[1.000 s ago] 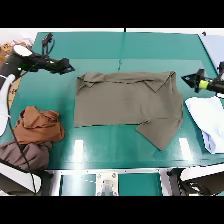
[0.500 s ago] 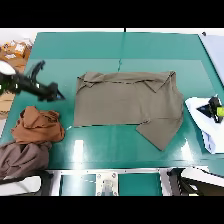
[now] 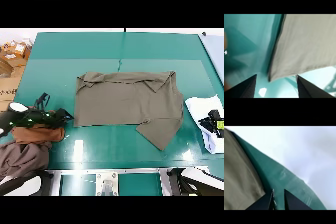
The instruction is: Fold the shirts.
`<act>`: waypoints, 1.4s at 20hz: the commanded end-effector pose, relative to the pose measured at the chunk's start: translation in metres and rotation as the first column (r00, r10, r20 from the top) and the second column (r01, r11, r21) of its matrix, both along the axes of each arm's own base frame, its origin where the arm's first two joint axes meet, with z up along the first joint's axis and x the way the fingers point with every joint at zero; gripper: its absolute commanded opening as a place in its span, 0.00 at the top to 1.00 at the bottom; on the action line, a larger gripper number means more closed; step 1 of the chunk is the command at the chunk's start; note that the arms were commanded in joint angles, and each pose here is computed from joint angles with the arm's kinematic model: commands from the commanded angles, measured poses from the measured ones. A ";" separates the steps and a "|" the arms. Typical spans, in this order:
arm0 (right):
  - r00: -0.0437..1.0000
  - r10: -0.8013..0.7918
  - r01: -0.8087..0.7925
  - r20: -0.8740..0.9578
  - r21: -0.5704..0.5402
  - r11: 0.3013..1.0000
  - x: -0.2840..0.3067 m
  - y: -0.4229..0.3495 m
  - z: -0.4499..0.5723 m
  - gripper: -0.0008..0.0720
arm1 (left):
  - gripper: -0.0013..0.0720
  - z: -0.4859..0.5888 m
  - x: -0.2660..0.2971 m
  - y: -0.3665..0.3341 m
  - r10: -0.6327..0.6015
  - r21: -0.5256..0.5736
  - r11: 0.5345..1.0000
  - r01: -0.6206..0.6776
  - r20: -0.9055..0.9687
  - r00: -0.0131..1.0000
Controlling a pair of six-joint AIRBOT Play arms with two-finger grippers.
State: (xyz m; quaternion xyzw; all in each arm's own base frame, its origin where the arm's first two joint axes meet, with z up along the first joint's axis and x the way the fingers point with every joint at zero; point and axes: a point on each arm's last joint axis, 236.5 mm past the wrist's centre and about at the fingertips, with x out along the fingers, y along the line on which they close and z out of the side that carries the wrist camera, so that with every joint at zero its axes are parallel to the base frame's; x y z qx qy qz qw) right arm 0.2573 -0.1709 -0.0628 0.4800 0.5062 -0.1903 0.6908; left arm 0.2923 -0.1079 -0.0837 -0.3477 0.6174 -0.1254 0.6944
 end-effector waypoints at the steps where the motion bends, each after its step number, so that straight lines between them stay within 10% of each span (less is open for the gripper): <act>1: 1.000 -0.025 0.025 0.000 -0.022 0.999 0.001 -0.008 -0.007 0.75 | 0.22 -0.025 0.001 -0.029 0.006 -0.042 0.999 -0.007 -0.021 1.000; 4: 0.999 -0.032 0.032 0.003 -0.032 0.999 0.002 -0.011 -0.008 0.75 | 0.34 -0.039 -0.003 -0.036 -0.015 -0.026 1.000 0.014 -0.047 0.999; 7: 0.999 -0.035 0.035 0.005 -0.038 0.999 0.002 -0.013 -0.008 0.75 | 0.95 -0.029 0.016 -0.015 -0.048 0.015 0.999 0.048 0.012 0.999; 11: 1.000 -0.016 0.016 -0.010 -0.007 1.000 -0.002 -0.004 -0.008 0.45 | 0.95 -0.009 0.049 0.029 -0.016 0.074 0.997 0.010 0.084 0.996; 28: 0.976 0.212 -0.201 -0.042 0.177 0.963 0.002 0.124 -0.064 0.45 | 0.95 0.000 0.062 0.042 -0.034 0.098 0.995 0.020 0.141 0.989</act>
